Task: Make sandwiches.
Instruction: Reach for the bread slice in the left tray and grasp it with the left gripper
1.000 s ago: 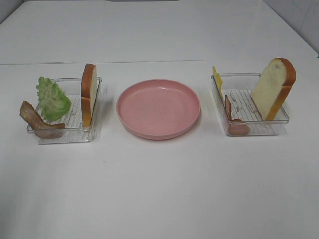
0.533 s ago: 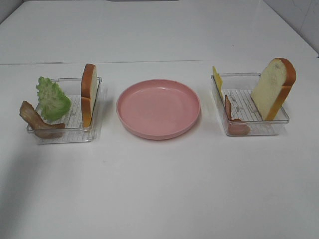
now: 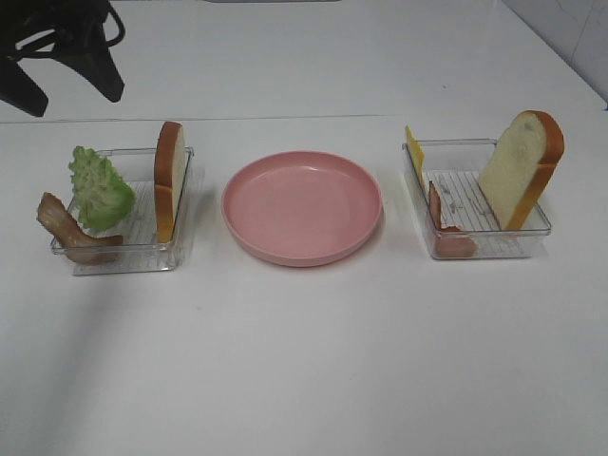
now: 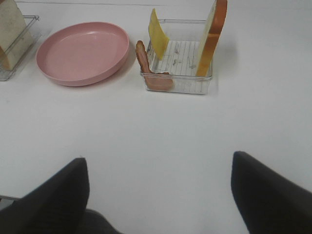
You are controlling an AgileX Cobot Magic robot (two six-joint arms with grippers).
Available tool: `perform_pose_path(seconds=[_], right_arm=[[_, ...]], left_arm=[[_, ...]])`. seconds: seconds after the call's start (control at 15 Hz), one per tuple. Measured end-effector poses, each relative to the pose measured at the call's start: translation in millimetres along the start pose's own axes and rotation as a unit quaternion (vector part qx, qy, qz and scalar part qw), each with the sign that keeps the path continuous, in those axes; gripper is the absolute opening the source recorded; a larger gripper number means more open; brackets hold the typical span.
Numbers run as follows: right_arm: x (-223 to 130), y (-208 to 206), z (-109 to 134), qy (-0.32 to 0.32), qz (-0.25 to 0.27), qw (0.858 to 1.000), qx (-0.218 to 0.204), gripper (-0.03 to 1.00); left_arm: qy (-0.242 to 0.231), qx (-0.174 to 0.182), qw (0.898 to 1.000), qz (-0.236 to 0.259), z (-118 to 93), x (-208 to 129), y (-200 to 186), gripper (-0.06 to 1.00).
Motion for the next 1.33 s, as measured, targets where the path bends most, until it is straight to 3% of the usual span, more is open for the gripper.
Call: perform_pose_path(seconds=[0.27, 0.33, 0.6, 1.33], right_arm=[[0.0, 0.0, 0.0, 0.000, 0.000, 1.000, 0.000, 0.76], [0.0, 0.0, 0.0, 0.000, 0.000, 1.000, 0.000, 0.76], [0.0, 0.0, 0.0, 0.000, 0.000, 1.000, 0.000, 0.76], [0.0, 0.0, 0.0, 0.000, 0.000, 1.000, 0.000, 0.76]], left_arm=[[0.006, 0.045, 0.998, 0.037, -15.1, 18.6, 30.6, 0.75], [0.016, 0.052, 0.998, 0.027, -27.2, 34.9, 47.8, 0.75], [0.021, 0.056, 0.998, 0.031, -36.6, 49.8, 84.4, 0.75], [0.015, 0.090, 0.992, 0.083, -15.6, 39.6, 145.4, 0.72]])
Point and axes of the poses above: a point on each arm's last joint axis where the gripper is mounted, y pointing out along that axis toward the gripper, z along the wrist's bending axis when the last joint is at zero, x = y × z, the point moved 8 cm from there along y, pointing out along that axis toward the gripper, and after that the axes turned 12 degrees about -y, right-handed, at the moved point
